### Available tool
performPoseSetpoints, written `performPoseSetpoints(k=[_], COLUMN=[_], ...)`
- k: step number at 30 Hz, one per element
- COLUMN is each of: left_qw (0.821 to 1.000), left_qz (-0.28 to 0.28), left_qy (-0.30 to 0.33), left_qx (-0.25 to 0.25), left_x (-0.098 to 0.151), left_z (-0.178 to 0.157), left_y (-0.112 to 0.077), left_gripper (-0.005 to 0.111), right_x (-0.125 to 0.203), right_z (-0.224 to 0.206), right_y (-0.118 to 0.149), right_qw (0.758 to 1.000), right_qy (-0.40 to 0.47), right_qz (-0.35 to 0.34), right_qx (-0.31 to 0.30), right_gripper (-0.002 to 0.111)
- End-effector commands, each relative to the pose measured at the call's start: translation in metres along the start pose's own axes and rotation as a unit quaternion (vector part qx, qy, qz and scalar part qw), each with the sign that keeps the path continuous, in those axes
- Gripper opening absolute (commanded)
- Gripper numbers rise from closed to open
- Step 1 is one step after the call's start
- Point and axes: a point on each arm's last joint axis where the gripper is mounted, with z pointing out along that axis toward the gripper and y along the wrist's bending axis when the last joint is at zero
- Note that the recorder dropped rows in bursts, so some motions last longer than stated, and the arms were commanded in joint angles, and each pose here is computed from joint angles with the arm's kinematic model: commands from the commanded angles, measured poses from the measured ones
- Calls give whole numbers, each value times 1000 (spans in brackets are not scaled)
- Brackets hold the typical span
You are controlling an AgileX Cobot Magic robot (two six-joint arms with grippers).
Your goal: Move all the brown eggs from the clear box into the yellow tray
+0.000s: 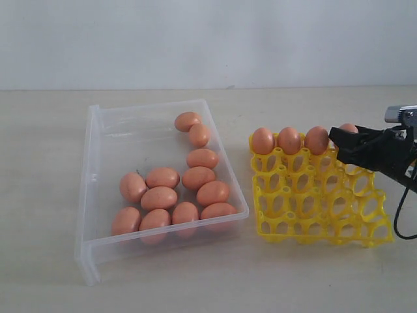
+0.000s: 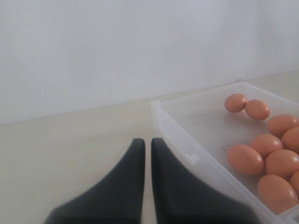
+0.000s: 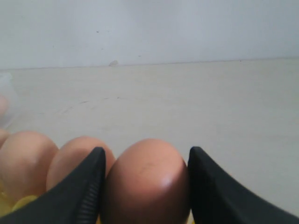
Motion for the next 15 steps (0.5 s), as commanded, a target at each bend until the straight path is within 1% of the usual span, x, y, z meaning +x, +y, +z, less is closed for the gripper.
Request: performPoseSetpoints(k=[1, 8, 10, 13, 15], left_qw=[1000, 1000, 1000, 1000, 1000], left_qz=[-3, -3, -3, -3, -3], left_qy=[0, 0, 0, 0, 0], left_qx=[3, 3, 3, 3, 3], left_x=[1, 1, 1, 1, 1], left_z=[0, 0, 0, 0, 0], left_y=[-1, -1, -1, -1, -1], left_gripper=[4, 4, 4, 4, 4], right_x=[7, 11, 9, 9, 11], right_z=[0, 0, 0, 0, 0], right_y=[-2, -3, -2, -1, 2], right_qw=[1000, 999, 999, 999, 999], right_qy=[4, 23, 7, 8, 17], right_qz=[-9, -34, -38, -39, -38], right_qx=[5, 8, 3, -2, -16], right_gripper=[0, 0, 0, 0, 0])
